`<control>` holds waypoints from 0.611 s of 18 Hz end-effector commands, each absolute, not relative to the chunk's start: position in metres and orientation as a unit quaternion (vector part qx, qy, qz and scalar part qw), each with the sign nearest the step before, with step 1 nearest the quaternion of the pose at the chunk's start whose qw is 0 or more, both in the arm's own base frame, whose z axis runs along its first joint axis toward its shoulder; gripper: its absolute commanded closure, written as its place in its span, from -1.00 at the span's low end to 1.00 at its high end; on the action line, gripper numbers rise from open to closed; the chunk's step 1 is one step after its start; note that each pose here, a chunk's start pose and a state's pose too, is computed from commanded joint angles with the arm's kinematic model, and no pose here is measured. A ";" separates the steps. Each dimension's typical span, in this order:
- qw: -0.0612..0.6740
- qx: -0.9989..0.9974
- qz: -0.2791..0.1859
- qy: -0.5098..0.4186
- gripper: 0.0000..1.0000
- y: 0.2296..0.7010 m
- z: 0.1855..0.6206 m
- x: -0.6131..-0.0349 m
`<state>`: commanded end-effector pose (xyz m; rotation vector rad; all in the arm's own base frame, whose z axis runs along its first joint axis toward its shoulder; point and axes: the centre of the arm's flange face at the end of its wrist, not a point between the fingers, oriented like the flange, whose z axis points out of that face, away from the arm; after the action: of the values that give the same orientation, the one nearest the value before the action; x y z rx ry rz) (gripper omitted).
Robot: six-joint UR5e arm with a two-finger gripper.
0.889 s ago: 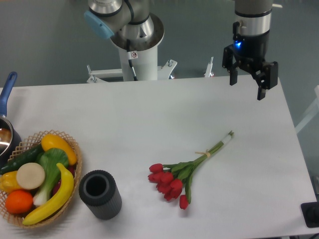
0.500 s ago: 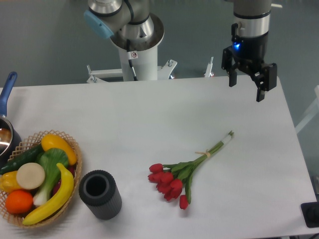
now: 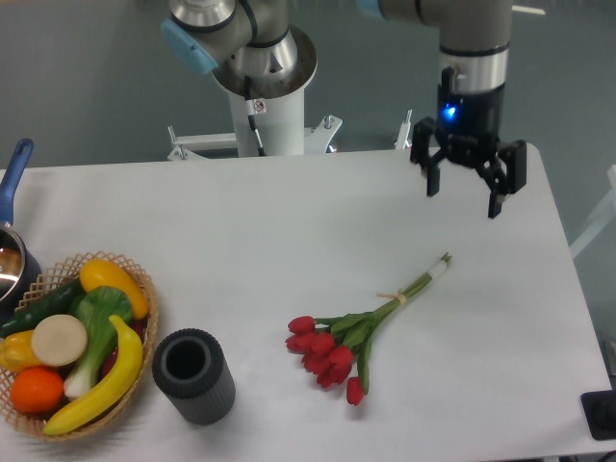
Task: Pick up the flowers from the table
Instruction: 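Open the gripper and begin moving toward the red tulip bunch, then lower the open gripper over the tulip stems near the twine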
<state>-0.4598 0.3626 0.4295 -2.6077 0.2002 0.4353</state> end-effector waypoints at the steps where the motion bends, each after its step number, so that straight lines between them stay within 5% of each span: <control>1: 0.250 -0.954 0.157 0.060 -1.00 0.366 0.430 -0.461; 11: 0.253 -0.961 0.104 0.044 -1.00 0.429 0.377 -0.462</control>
<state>-0.4618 0.4289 0.3772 -2.6123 0.1208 0.2826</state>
